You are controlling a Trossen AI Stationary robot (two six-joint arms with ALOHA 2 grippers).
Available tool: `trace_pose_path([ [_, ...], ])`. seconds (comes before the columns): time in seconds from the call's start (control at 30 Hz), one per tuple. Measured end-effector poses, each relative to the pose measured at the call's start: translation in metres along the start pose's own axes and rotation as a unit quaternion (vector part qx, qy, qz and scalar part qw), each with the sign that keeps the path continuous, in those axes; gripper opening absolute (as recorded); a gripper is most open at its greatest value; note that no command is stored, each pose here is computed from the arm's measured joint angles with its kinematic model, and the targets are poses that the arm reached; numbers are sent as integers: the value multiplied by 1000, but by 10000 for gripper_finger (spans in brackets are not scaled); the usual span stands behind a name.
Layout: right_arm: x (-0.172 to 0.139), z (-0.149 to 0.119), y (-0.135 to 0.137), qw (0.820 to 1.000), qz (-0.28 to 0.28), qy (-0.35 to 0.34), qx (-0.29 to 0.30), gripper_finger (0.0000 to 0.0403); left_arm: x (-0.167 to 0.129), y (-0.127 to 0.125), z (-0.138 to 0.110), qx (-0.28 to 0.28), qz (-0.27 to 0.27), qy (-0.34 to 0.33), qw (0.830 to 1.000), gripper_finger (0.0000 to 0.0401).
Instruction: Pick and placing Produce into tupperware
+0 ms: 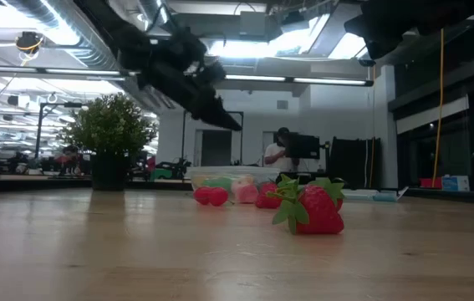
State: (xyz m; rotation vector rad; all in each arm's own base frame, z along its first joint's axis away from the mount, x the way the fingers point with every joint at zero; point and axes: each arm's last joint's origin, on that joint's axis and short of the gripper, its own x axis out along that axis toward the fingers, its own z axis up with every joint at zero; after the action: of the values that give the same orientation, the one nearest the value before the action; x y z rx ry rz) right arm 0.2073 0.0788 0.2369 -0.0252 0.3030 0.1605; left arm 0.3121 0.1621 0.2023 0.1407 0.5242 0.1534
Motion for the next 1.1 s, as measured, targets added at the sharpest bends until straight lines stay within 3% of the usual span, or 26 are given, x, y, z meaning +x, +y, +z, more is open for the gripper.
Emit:
trace_pose_path([
  [0.13, 0, 0, 0, 1000, 0, 0, 0, 152, -15, -13, 11, 4, -26, 11, 1000, 66],
  [0.33, 0, 0, 0, 1000, 0, 0, 1, 152, -32, -33, 22, -5, -129, -3, 992, 44],
  [0.6, 0, 0, 0, 1000, 0, -1, 4, 152, -41, -65, 26, 5, -220, -5, 976, 23],
  [0.73, 0, 0, 0, 1000, 0, -1, 20, 152, -48, -84, 23, 5, -230, -29, 973, 15],
  [1.1, 0, 0, 0, 999, 0, -1, 45, 152, -91, -131, -7, -19, -172, -133, 976, 1],
])
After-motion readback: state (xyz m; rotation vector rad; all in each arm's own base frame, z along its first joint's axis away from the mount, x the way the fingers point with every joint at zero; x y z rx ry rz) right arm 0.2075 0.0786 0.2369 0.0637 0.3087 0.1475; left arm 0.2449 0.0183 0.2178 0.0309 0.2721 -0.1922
